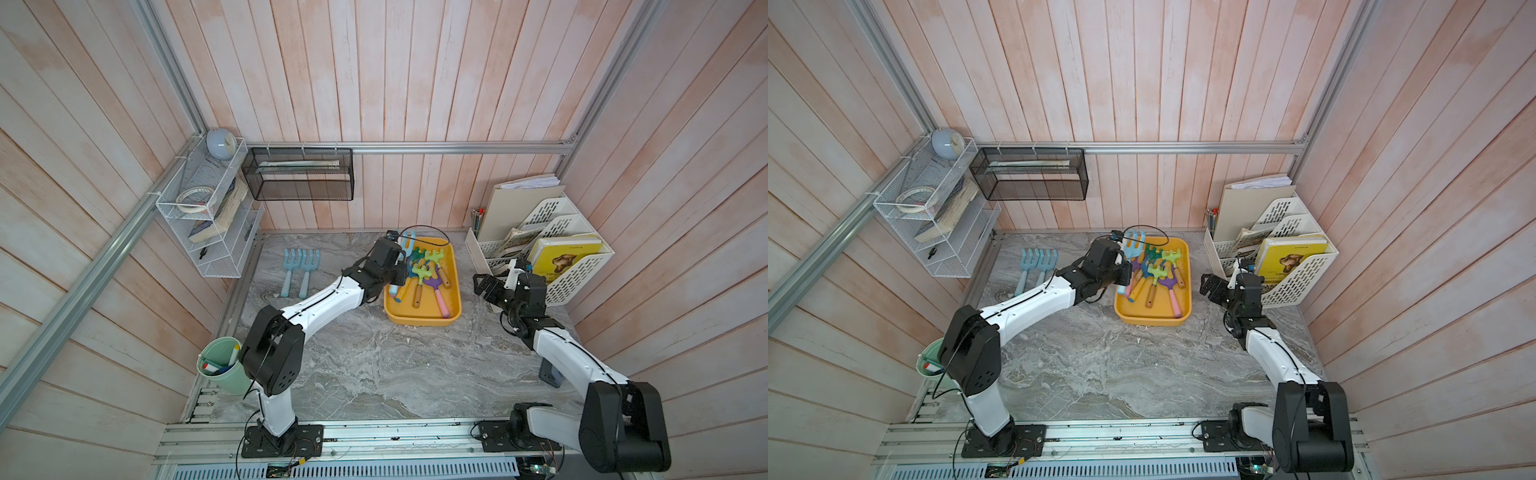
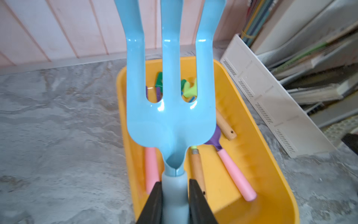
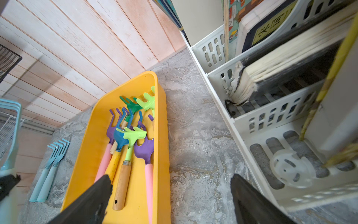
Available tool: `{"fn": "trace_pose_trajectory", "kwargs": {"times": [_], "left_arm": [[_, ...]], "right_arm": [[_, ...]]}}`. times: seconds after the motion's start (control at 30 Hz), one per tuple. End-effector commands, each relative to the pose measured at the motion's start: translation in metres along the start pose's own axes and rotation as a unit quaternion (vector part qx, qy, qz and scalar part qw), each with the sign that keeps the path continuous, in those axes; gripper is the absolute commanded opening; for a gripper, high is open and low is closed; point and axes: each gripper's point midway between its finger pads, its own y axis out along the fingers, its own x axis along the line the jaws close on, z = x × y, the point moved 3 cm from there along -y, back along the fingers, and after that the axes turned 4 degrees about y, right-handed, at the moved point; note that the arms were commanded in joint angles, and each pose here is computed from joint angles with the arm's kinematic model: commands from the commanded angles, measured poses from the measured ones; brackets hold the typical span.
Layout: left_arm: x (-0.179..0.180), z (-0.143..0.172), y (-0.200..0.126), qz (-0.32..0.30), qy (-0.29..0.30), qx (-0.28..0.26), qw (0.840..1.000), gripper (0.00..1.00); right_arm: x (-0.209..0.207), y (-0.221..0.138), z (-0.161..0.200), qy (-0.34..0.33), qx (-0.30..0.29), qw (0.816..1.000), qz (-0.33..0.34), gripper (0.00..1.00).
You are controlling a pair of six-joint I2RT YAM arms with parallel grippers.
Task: Take the hand rake out of the storage box
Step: Pick up the rake from the storage box, then place the rake at the center of the board.
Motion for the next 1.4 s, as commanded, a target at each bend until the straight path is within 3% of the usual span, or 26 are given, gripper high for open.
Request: {"fn": "trace_pose_trajectory", "kwargs": {"times": [0.0, 0.3, 0.4, 0.97, 1.17, 1.37], "left_arm": [[0.034, 0.011, -0.004, -0.016, -0.011, -0.004, 1.000, 0.14], [0.147, 0.065, 0.002, -0.100, -0.053, 0.051, 0.992, 0.15], [0.167, 0.077, 0.008, -0.119, -0.053, 0.067, 0.989, 0.15], [0.208, 0.106, 0.028, -0.134, -0.061, 0.121, 0.982, 0.18], [0.226, 0.115, 0.033, -0.172, -0.061, 0.166, 0.969, 0.18], [0.232, 0.119, 0.045, -0.158, -0.071, 0.183, 0.968, 0.19]], "right_arm": [[-0.004, 0.001, 0.003, 0.000, -0.001, 1.000, 0.002, 0.98], [-0.007, 0.004, 0.005, 0.001, 0.004, 1.000, 0.005, 0.98], [-0.007, 0.003, 0.004, -0.001, 0.001, 1.000, 0.009, 0.98], [-0.014, 0.010, 0.007, -0.007, 0.008, 1.000, 0.023, 0.98], [-0.014, 0.010, 0.007, -0.006, 0.008, 1.000, 0.024, 0.98], [-0.014, 0.011, 0.008, -0.007, 0.009, 1.000, 0.024, 0.98]]}}
